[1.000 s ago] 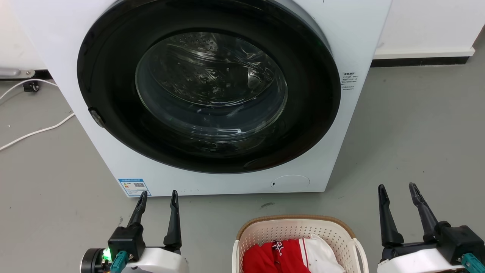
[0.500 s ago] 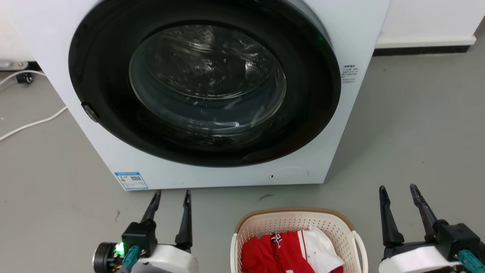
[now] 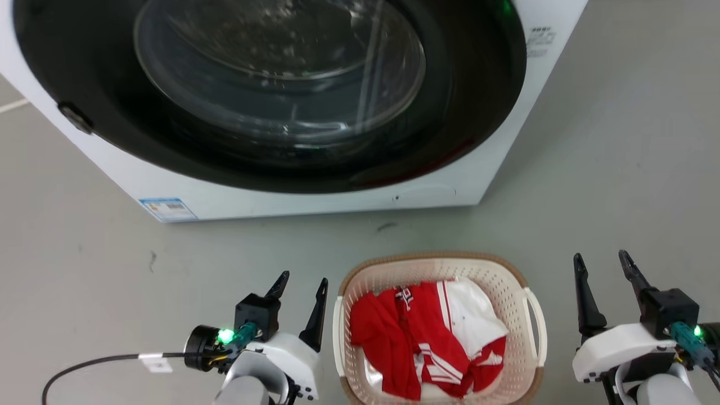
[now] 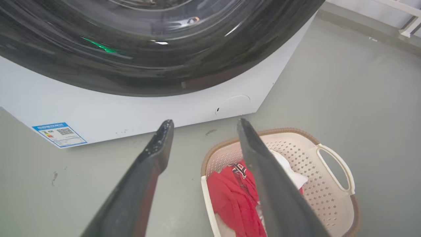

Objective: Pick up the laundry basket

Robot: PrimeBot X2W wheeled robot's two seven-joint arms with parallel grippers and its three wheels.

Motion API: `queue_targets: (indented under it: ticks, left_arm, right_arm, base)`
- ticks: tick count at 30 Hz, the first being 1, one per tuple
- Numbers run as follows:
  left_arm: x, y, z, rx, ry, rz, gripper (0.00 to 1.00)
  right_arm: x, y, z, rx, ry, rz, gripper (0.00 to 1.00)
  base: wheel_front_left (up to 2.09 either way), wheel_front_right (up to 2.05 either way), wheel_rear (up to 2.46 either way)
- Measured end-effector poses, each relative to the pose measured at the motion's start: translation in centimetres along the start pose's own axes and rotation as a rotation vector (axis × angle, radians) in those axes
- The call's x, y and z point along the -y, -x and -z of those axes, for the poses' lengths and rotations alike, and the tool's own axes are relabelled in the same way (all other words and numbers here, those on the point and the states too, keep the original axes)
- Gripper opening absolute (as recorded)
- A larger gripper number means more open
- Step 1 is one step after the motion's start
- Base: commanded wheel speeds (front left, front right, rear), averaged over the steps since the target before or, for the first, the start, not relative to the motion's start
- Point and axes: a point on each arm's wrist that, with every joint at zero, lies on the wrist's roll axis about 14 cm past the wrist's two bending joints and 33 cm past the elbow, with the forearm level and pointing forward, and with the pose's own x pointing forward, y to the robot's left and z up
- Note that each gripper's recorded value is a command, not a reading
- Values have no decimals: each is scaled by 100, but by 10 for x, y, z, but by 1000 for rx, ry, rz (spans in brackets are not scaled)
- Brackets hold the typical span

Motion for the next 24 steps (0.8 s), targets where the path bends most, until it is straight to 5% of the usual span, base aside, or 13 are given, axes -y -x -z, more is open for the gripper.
queue_targets:
  ticks: [24]
  left_arm:
    - [1,-39,187,-577,70,113,100]
  right_arm:
    - [5,-23,187,-572,89,-27,100]
  base:
    - [0,0,0]
